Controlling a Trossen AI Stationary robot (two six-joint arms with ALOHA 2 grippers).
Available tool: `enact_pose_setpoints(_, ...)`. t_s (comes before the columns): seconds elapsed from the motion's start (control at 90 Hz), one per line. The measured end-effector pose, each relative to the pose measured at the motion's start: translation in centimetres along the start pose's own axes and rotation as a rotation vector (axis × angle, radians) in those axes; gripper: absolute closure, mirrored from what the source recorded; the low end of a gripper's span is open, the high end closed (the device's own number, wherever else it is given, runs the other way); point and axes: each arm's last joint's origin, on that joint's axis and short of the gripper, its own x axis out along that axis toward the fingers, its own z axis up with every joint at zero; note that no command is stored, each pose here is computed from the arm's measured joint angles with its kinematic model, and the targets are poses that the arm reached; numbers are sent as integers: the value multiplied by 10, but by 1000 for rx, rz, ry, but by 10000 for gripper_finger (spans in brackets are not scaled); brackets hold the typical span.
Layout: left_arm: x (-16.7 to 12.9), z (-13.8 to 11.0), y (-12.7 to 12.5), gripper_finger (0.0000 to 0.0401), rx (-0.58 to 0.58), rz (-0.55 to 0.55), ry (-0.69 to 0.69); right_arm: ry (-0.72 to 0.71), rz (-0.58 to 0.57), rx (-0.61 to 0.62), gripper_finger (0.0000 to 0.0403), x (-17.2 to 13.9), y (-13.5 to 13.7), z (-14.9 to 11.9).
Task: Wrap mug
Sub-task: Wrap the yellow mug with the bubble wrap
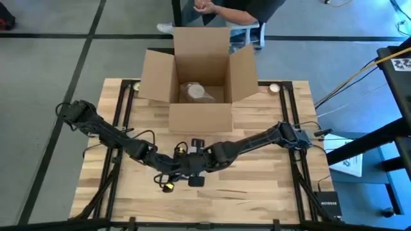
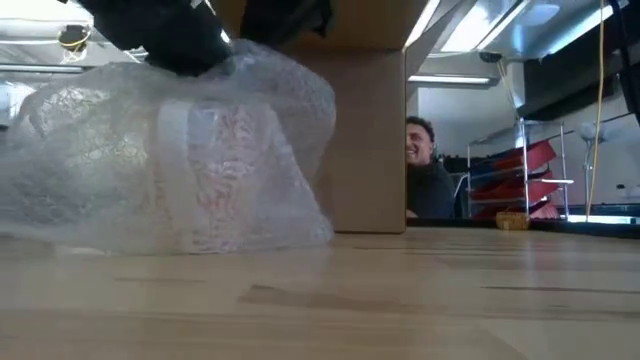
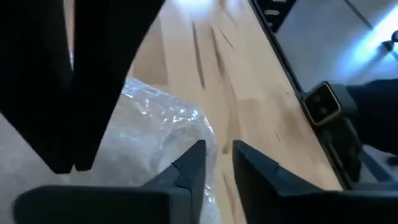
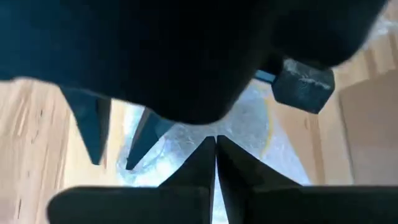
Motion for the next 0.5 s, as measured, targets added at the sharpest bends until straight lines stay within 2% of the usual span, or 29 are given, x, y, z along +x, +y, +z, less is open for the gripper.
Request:
enact_pose_setpoints(0.111, -10, 1, 1, 290, -5, 5, 25, 5, 0, -6, 402, 4, 0, -2)
enact_pose_setpoints(0.222, -27, 7, 1, 280, -25, 25, 59, 23, 2, -18, 402, 12, 3, -8)
enact_pose_setpoints(0.322, -46, 22, 0, 279, -30, 66, -13, 34, 1, -18, 402, 20, 2, -11)
enact_pose_setpoints(0.5, -81, 28, 4, 278, -65, 110, -51, 24, 3, -13, 402, 23, 2, -13)
